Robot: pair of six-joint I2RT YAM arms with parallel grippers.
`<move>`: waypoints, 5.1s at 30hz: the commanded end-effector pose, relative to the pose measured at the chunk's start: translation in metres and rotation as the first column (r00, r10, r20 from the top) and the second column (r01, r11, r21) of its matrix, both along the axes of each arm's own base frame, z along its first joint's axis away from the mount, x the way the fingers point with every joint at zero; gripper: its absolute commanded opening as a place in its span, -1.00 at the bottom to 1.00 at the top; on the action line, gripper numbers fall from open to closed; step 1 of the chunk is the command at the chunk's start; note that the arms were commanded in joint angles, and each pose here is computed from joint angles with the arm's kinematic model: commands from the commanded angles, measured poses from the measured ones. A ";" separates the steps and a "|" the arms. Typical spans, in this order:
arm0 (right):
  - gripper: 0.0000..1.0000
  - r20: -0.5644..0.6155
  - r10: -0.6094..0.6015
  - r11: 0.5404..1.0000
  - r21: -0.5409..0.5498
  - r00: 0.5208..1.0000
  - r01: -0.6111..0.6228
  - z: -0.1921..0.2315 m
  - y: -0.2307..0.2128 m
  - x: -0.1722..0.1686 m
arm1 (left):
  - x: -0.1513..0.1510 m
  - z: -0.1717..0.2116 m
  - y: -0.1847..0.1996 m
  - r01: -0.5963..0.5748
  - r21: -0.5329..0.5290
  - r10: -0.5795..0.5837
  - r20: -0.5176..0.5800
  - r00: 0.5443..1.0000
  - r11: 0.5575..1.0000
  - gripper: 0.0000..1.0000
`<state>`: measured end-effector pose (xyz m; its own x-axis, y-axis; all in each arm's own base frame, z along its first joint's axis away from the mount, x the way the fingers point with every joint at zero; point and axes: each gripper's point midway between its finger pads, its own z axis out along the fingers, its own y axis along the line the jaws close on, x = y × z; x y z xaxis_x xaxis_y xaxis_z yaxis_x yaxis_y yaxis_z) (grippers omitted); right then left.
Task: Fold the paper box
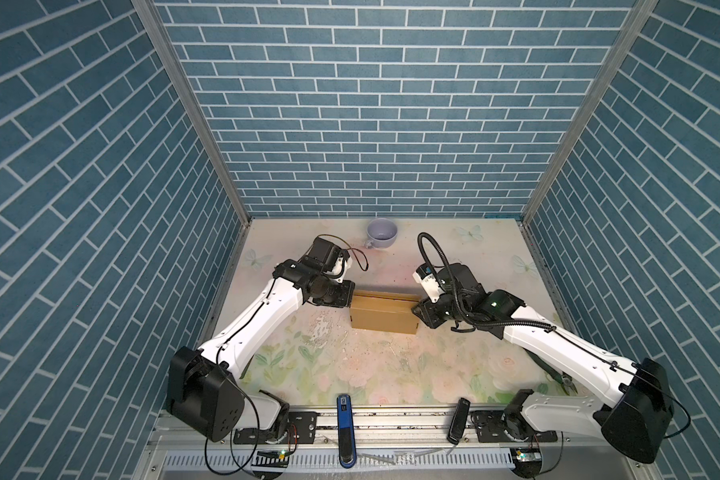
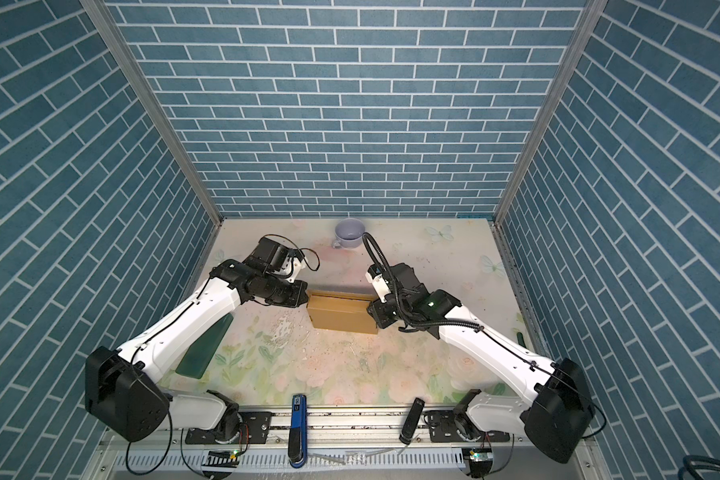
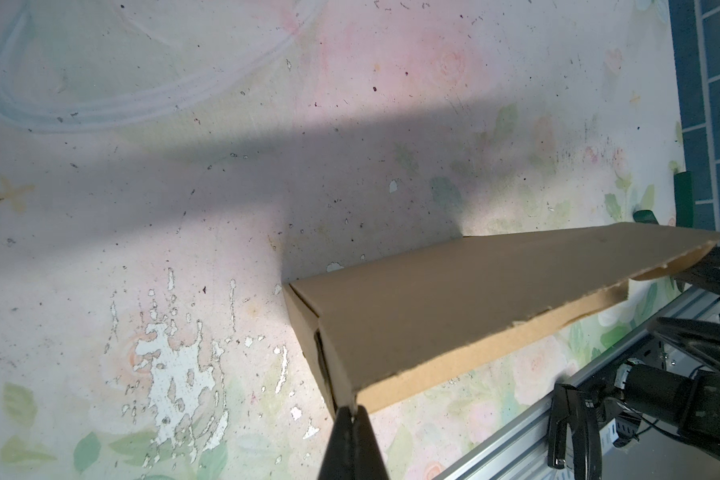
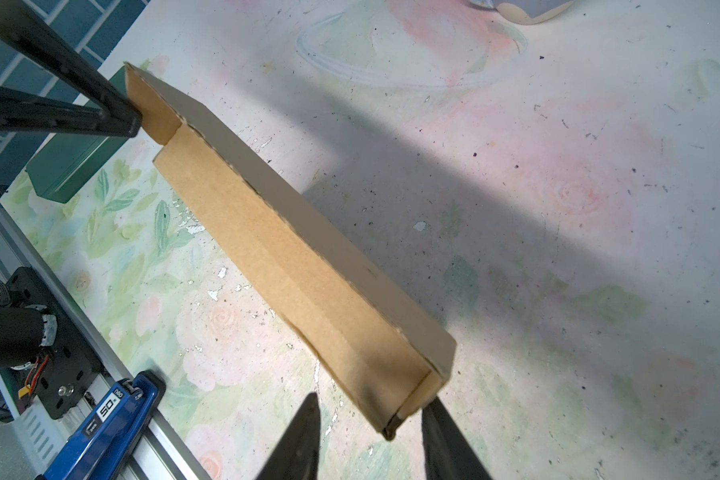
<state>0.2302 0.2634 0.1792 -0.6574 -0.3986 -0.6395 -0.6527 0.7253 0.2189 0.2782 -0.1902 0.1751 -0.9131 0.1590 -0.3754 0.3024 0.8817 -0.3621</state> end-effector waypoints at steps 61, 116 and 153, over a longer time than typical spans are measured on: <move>-0.18 -0.043 0.017 0.994 0.109 0.999 -0.013 0.010 0.023 -0.001 | -0.007 -0.028 0.013 -0.013 0.065 0.013 0.001 1.000 0.998 -1.00; -0.06 0.054 -0.012 0.999 0.039 0.998 0.010 0.016 0.002 0.003 | -0.004 -0.029 0.014 -0.030 0.069 0.028 0.024 0.999 0.997 -1.00; 0.19 0.198 0.614 0.755 -0.430 0.764 -0.495 0.027 0.042 0.003 | -0.006 -0.036 0.015 -0.025 0.082 0.024 0.015 1.000 0.996 -1.00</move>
